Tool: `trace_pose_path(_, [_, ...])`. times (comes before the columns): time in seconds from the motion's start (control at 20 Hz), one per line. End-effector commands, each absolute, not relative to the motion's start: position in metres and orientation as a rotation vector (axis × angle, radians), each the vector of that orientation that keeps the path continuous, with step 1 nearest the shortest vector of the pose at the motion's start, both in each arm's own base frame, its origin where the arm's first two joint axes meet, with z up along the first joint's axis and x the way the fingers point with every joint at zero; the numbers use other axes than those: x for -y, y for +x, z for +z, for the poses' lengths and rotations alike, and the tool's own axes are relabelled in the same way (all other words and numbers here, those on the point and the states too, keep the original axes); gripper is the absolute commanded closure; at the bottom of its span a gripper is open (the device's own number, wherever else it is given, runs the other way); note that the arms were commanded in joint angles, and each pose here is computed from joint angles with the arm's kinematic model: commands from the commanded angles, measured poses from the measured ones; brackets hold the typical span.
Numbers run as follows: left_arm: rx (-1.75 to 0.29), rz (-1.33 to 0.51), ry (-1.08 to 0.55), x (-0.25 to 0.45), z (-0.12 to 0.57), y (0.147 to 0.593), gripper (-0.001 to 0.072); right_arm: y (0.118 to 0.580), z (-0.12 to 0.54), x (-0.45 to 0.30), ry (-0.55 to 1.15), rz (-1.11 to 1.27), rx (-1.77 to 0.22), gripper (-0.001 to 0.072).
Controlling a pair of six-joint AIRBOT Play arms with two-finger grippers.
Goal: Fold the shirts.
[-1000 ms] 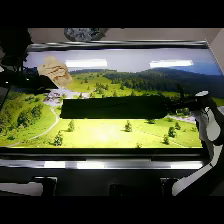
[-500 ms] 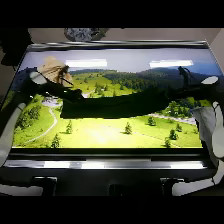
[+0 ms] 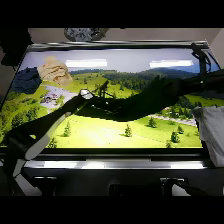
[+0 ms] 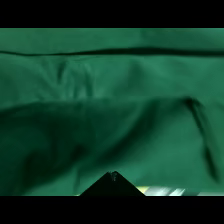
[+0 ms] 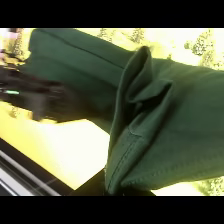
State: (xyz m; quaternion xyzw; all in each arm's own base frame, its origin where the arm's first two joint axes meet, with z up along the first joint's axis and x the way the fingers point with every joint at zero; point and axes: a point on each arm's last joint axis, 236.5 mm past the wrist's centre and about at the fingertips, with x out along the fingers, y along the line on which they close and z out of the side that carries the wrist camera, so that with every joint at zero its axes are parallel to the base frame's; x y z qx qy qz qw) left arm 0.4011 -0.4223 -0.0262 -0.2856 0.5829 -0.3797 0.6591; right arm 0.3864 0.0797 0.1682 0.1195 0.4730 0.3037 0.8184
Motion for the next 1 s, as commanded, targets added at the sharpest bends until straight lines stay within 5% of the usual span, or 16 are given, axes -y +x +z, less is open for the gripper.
trace_pose_path(0.0, [-1.378, -0.906, -0.72, 0.479, -0.042, 0.379, 0.0676, 0.355, 0.201, -0.087, 0.219, 0.649, -0.977, 0.0667])
trace_pose_path(0.2, [-1.319, -0.879, -0.844, 0.51, -0.042, 0.386, 0.0677, 0.345, 0.208, -0.077, 0.155, 0.595, -0.96, 0.0667])
trace_pose_path(0.35, [-1.269, -0.926, -0.76, 0.489, -0.023, 0.397, 0.068, 0.359, 0.197, -0.071, 0.167, 0.573, -0.97, 0.0668])
trace_pose_path(0.65, [-0.993, -0.867, -0.344, 0.357, 0.09, 0.448, 0.0679, 0.403, 0.166, -0.164, 0.236, 0.783, -0.951, 0.0668])
trace_pose_path(0.95, [-0.66, -0.707, -0.342, 0.217, 0.249, 0.459, 0.0677, 0.451, 0.095, -0.299, 0.46, 0.898, -0.953, 0.0667])
